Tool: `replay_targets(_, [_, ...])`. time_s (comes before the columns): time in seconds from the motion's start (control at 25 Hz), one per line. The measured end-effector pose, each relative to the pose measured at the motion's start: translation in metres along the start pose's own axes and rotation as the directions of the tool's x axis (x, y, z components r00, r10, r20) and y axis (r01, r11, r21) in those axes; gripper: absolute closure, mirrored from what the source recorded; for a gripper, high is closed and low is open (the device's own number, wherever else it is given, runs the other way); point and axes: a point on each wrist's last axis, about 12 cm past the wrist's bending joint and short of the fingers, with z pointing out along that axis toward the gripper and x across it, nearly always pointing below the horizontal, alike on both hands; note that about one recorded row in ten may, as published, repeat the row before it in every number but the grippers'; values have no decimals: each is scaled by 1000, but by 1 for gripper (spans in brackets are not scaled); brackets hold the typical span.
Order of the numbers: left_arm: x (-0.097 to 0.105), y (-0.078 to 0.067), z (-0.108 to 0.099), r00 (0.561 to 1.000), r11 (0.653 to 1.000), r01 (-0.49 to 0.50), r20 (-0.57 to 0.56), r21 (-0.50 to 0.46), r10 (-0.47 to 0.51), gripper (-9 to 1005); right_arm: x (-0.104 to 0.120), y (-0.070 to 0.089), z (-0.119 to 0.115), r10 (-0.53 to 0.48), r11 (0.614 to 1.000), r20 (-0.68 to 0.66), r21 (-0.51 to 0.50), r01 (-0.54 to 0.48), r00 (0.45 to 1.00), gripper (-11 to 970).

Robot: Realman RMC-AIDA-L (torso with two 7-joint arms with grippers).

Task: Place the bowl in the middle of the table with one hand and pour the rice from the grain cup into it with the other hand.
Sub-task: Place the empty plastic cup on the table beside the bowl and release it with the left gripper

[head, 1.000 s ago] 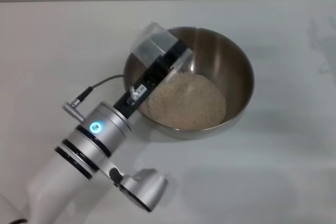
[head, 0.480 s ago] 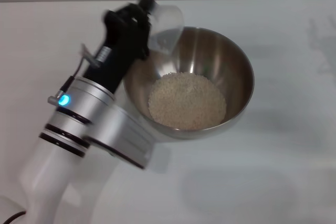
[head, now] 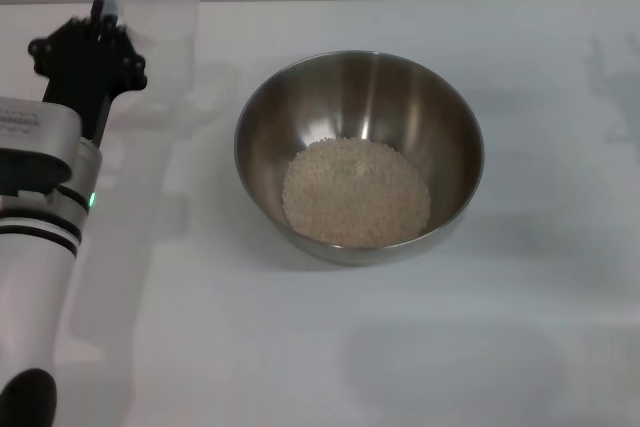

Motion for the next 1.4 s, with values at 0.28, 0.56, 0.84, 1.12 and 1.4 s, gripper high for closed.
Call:
replay_targets(0.28, [24,10,7,978,993,117,-172,4,-115,908,0,0,-1,2,1000,0,1,-2,1000,480])
replay_targets(0.56, [32,10,7,960,989,146,-242,0,-141,903,0,1,-2,1,1000,-3,-2,-1,1000,480])
replay_targets(0.84, [36,11,6,945,984,180,-276,-9,-175,898,1,1,-1,1,1000,-7,-3,-1,1000,480])
replay_targets(1.12, [42,17,1,930,974,226,-290,-32,-225,893,1,1,-1,0,1000,-7,-1,0,1000,480])
replay_targets(1.4, [45,21,-8,919,963,263,-290,-48,-266,696,1,0,-1,-1,1000,-7,-2,1,1000,480])
